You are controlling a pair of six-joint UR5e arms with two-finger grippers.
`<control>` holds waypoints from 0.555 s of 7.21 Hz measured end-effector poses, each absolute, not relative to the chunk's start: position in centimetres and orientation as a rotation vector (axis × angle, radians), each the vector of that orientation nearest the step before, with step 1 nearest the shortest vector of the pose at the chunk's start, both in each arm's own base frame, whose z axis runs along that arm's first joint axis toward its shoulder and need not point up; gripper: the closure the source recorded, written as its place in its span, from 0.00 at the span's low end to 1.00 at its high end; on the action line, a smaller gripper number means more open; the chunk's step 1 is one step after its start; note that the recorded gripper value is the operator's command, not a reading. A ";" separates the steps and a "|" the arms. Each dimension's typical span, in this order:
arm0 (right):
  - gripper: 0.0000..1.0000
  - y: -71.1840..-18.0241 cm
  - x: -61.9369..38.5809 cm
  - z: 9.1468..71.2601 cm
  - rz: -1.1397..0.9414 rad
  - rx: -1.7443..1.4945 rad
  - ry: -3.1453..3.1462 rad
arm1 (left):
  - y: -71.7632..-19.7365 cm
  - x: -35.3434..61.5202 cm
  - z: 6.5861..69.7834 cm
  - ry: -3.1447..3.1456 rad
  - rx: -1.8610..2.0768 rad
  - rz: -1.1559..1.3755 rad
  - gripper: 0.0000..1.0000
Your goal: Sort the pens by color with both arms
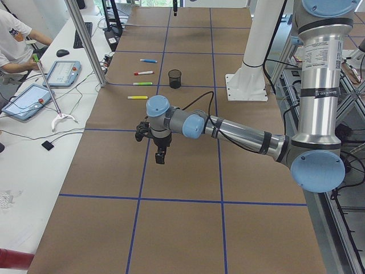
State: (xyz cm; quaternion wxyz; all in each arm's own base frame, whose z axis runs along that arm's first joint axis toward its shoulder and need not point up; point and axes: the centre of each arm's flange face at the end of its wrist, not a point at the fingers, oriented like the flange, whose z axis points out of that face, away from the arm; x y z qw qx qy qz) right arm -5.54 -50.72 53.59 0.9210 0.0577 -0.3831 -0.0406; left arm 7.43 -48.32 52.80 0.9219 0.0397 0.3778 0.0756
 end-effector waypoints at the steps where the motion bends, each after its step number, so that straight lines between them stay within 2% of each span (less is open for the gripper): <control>1: 0.01 -50.8 -4.7 53.6 -0.067 0.124 -0.790 | -48.5 7.4 52.3 0.778 0.087 0.156 0.00; 4: 0.01 -51.1 -4.0 53.3 -0.056 0.136 -0.792 | -48.4 6.9 51.4 0.780 0.108 0.152 0.00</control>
